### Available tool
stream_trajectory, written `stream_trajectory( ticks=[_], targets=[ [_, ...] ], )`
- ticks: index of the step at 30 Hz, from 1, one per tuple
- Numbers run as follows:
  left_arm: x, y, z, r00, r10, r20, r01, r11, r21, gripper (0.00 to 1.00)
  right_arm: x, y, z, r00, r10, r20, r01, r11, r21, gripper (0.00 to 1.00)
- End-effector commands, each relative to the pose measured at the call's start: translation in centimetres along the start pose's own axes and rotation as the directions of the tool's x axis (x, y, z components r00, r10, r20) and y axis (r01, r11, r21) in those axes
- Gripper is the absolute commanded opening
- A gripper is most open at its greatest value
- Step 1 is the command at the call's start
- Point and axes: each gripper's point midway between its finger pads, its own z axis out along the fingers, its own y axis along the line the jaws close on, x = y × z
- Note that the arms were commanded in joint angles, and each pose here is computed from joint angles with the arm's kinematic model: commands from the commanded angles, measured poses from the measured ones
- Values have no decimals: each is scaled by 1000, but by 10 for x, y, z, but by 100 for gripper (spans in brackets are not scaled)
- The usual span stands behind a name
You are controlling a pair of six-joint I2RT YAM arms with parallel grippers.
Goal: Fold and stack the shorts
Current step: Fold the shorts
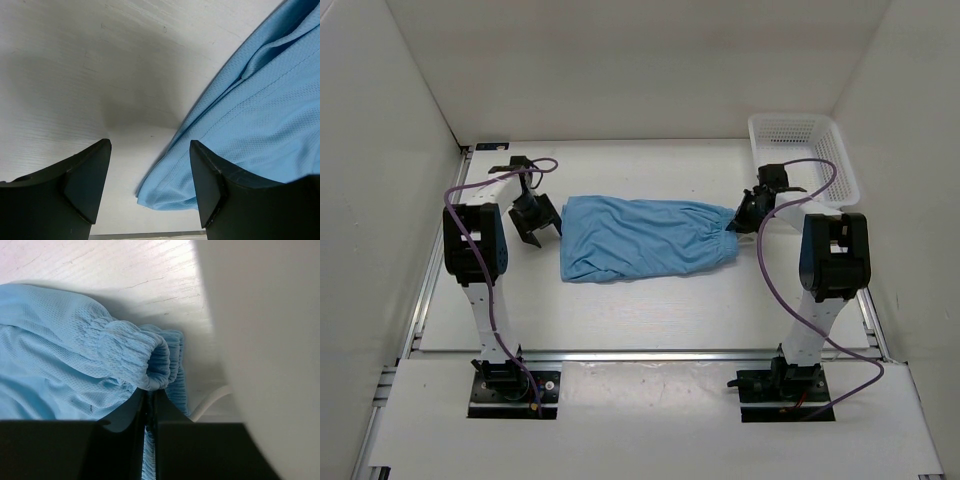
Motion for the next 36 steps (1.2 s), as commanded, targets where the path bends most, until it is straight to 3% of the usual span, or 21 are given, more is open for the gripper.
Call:
stream_trajectory(
  ticks=[1, 2, 10, 18, 31, 36],
  targets=[
    [-10, -6, -10, 999, 14, 40, -15, 1000, 16, 75, -5, -12, 13, 1000, -18, 9, 17, 999, 40, 4],
    [-10, -6, -10, 999, 14, 40, -15, 1000, 16, 75, -8, -10, 12, 1000, -20, 17, 19, 999, 36, 0],
    [-9, -5, -6, 999, 13, 32, -14, 1000, 12, 75, -22, 0, -18, 993, -51, 104, 41, 994, 97, 0],
    [-7, -3, -4, 999, 22, 24, -22, 1000, 7, 75, -49, 32, -63, 960, -164, 227, 122, 975, 187, 0],
    [-5, -5, -5, 999, 40, 15, -40, 999, 25, 75, -33, 113, -95, 902, -352, 251, 293, 924, 244, 0],
    [-2, -5, -3, 999, 50, 3, -50, 998, 29, 75, -15, 145, -92, 884, -418, 207, 353, 890, 289, 0]
  ],
)
